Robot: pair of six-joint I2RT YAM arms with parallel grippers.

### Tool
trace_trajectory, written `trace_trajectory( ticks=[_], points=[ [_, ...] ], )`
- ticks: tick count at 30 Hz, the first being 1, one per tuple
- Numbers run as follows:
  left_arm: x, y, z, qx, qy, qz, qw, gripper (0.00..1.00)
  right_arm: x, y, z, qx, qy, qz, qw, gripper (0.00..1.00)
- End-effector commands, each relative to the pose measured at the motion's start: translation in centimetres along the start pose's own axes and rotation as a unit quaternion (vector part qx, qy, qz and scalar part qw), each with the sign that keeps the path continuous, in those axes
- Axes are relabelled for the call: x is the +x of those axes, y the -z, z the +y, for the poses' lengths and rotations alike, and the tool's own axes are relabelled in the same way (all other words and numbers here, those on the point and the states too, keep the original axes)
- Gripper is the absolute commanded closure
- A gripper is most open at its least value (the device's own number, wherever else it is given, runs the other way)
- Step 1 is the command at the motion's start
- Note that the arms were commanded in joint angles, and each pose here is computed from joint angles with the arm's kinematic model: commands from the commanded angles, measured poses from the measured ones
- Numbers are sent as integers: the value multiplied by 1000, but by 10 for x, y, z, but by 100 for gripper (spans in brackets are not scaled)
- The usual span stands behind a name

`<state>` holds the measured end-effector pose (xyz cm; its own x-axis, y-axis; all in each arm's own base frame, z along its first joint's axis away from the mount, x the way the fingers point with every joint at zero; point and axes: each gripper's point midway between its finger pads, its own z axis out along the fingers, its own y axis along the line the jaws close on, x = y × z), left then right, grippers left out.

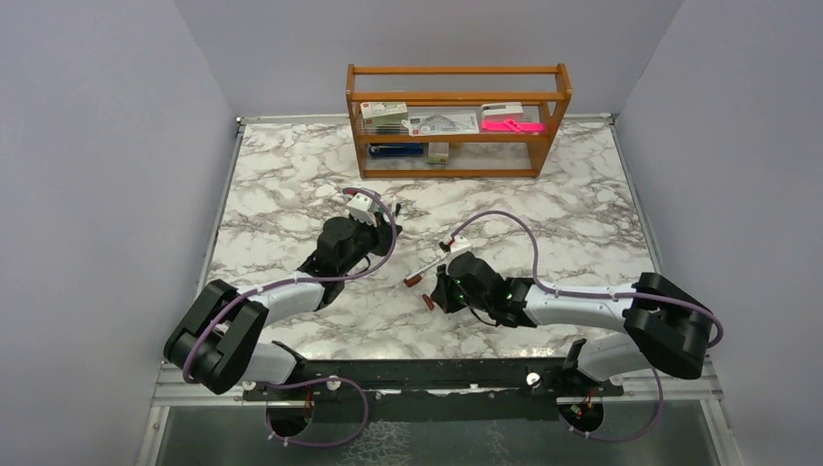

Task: Insert the pens into the pen caps

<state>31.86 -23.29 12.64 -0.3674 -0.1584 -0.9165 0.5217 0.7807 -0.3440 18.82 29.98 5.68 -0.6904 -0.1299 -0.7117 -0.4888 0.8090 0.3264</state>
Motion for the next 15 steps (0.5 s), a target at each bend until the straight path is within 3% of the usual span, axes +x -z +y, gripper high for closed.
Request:
trace_trajectory(
  ticks=[1, 15],
  points=[
    [-9, 3, 4, -7, 9, -20, 1000, 100, 1, -8, 18, -35, -15, 2, 999, 99],
    [-8, 3, 6, -6, 12, -16, 1000, 100, 14, -21, 22, -39, -13, 30, 999, 99]
  ],
)
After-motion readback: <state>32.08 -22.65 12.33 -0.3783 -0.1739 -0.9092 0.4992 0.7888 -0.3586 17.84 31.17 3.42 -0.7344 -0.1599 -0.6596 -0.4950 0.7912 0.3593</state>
